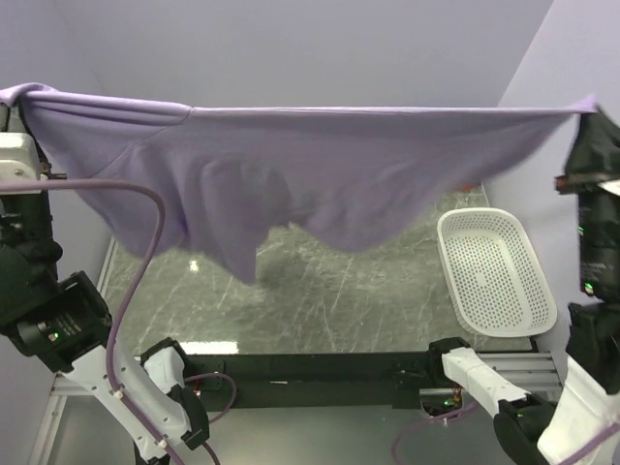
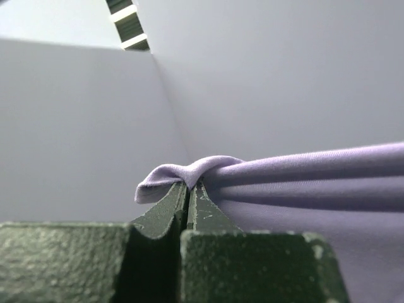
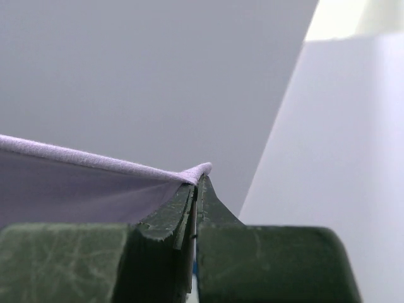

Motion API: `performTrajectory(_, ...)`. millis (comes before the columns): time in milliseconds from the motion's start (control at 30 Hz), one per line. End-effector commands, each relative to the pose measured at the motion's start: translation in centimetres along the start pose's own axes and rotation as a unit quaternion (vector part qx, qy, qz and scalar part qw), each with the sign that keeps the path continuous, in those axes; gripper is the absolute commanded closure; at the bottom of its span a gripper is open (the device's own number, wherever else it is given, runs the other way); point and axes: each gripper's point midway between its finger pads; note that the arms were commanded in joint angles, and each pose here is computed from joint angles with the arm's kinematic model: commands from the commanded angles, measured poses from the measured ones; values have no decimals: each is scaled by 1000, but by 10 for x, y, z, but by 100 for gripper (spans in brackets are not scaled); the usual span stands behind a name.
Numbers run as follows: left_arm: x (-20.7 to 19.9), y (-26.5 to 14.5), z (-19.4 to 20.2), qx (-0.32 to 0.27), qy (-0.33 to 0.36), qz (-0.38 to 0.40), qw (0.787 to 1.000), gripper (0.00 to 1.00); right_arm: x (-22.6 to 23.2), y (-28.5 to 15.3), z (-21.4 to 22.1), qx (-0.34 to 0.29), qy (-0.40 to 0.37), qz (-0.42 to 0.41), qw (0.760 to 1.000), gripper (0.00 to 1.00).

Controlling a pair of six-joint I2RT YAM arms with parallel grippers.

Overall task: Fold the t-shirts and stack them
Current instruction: Flatten the tshirt out

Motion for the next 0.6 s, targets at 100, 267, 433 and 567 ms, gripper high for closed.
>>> performTrajectory(100,28,18,3,47,29,-40,998,99,-40,16,-25,-37,-72,94,992,100)
performTrajectory(267,4,14,81,154,-12,36,987,99,-9,68,20,-1,-99,53,994,100)
performTrajectory(433,-28,-30,215,316,-82,94,941,99,64,115,128,92,-107,-61,988,100)
performTrajectory(567,-60,-73,303,401,-121,138,897,99,135,124,234,169,-125,-154,965,100)
Point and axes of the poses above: each gripper's point midway between its finger pads, its own y axis out along the fingers, its own x axis along the line the jaws close on, z = x × y, and after that the axes turned 1 degree about -y, right-handed
